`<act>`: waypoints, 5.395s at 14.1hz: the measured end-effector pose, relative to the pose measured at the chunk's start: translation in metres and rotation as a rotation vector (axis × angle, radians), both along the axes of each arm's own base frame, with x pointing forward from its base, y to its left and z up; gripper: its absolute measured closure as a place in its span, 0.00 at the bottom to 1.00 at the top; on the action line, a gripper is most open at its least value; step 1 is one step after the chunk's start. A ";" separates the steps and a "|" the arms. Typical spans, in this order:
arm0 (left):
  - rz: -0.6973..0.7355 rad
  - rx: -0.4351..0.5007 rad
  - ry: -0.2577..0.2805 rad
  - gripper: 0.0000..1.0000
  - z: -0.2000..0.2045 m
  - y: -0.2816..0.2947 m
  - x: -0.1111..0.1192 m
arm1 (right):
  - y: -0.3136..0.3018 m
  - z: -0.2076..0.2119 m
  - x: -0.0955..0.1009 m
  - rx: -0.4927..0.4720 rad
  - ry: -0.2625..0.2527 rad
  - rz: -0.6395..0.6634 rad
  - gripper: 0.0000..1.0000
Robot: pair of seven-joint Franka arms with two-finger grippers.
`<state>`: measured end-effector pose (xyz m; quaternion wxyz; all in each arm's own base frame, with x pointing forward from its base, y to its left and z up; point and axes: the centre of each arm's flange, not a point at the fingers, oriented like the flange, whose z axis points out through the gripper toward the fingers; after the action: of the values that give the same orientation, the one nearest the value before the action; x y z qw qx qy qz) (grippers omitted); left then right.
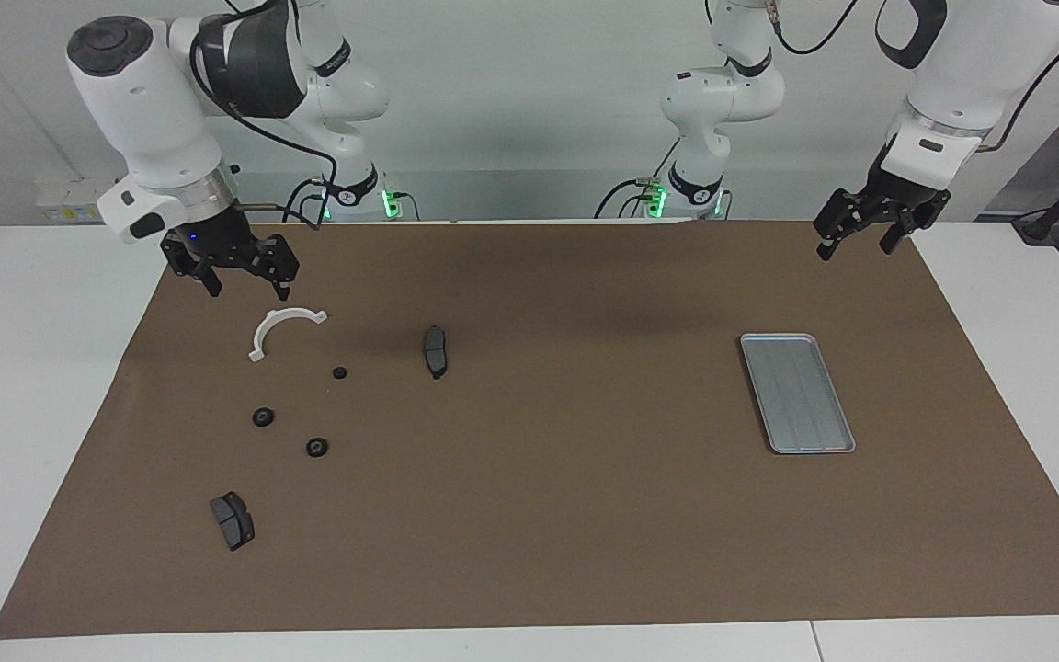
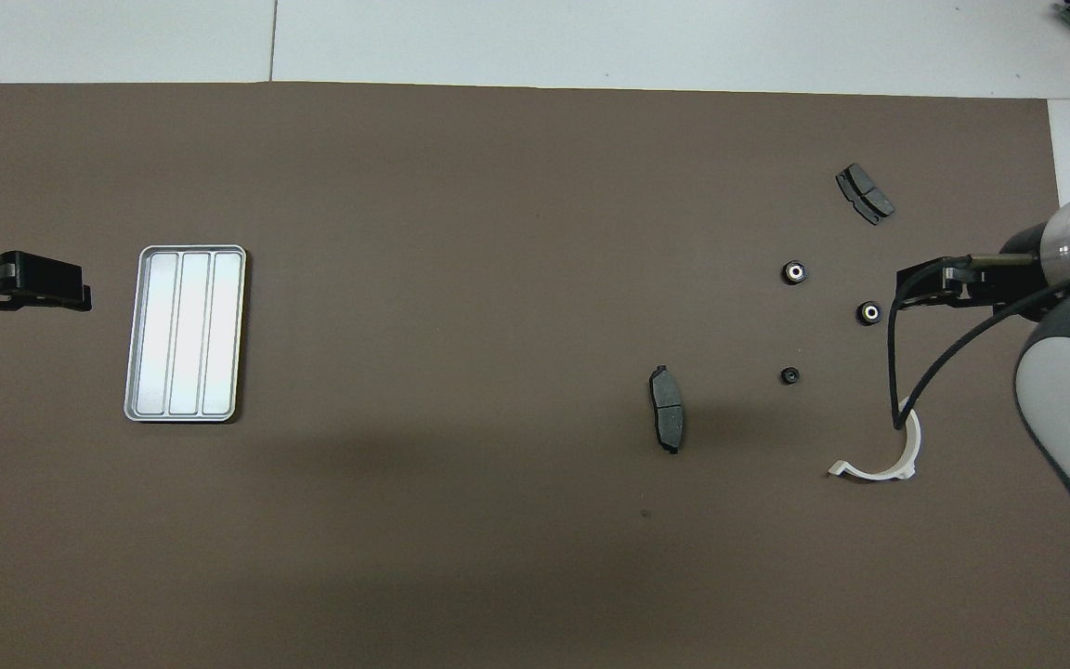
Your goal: Pick bearing gear from pile to tray
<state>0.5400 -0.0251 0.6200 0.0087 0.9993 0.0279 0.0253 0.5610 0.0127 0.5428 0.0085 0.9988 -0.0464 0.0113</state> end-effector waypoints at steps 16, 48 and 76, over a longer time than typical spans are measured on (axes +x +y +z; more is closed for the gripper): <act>0.000 0.000 0.000 0.00 0.000 0.000 0.000 | 0.030 -0.216 -0.021 0.003 0.010 0.092 0.18; 0.000 0.000 0.000 0.00 0.000 0.000 0.000 | 0.174 -0.200 -0.042 0.056 -0.112 -0.017 0.77; -0.002 0.001 0.008 0.00 0.001 -0.001 -0.002 | 0.416 -0.225 -0.013 0.141 -0.158 -0.203 0.00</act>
<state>0.5377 -0.0262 0.6208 0.0082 0.9994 0.0269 0.0215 0.5479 0.4288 0.3182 -0.0643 0.9831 -0.1485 0.0854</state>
